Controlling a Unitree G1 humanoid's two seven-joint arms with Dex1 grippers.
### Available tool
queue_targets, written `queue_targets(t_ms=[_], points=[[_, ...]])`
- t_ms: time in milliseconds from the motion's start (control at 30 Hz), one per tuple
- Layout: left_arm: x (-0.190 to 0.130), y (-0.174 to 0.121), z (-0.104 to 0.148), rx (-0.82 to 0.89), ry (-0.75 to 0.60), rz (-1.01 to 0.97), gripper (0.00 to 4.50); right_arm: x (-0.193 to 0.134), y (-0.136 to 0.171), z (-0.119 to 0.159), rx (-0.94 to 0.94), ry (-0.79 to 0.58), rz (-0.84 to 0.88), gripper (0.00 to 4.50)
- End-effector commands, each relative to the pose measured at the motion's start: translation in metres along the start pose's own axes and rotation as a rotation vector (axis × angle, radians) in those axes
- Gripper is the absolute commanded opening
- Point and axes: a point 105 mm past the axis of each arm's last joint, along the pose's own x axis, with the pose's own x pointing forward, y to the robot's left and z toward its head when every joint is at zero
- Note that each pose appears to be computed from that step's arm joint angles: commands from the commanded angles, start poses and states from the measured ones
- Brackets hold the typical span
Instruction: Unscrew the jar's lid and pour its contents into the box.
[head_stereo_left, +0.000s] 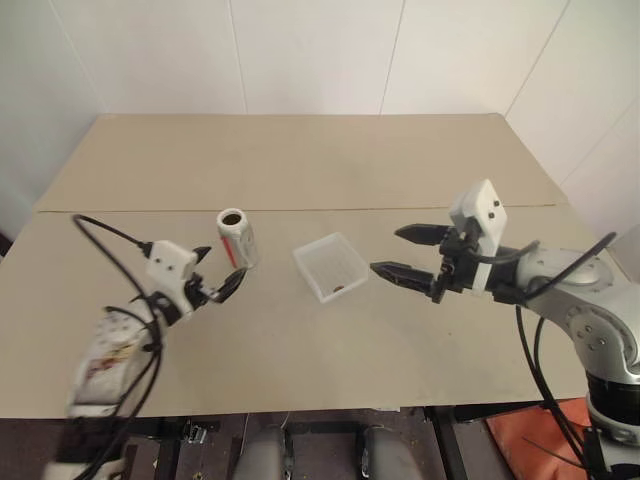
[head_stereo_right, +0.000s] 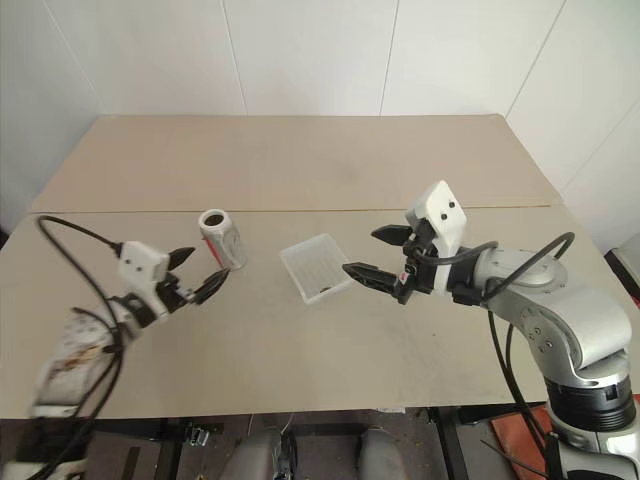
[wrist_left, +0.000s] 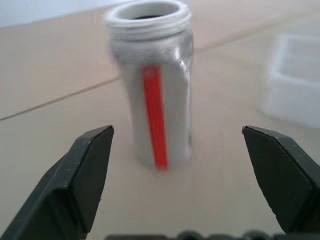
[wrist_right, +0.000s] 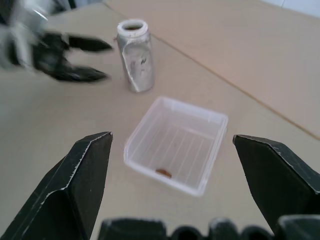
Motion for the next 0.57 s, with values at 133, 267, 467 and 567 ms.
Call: queue_targets(t_ms=[133,267,467,567], points=[[-0.045,-0.003,0.041,0.149,-0.043,-0.275,4.48,-0.026,-0.019,-0.005,-0.109,-0.01,-0.04,4.5],[-0.056,-0.002,0.056,0.141,-0.052,-0.367,4.48,-0.042,-0.03,-0.019,-0.151,0.027,-0.032,4.5],[-0.057,-0.016,0.053,0.12,-0.067,-0.401,4.48,-0.054,-0.037,-0.023,-0.153,0.045,-0.073,4.5],[-0.057,-0.02,0.053,0.1,-0.063,-0.418,4.48,-0.054,-0.027,-0.021,-0.133,0.041,-0.067,4.5]])
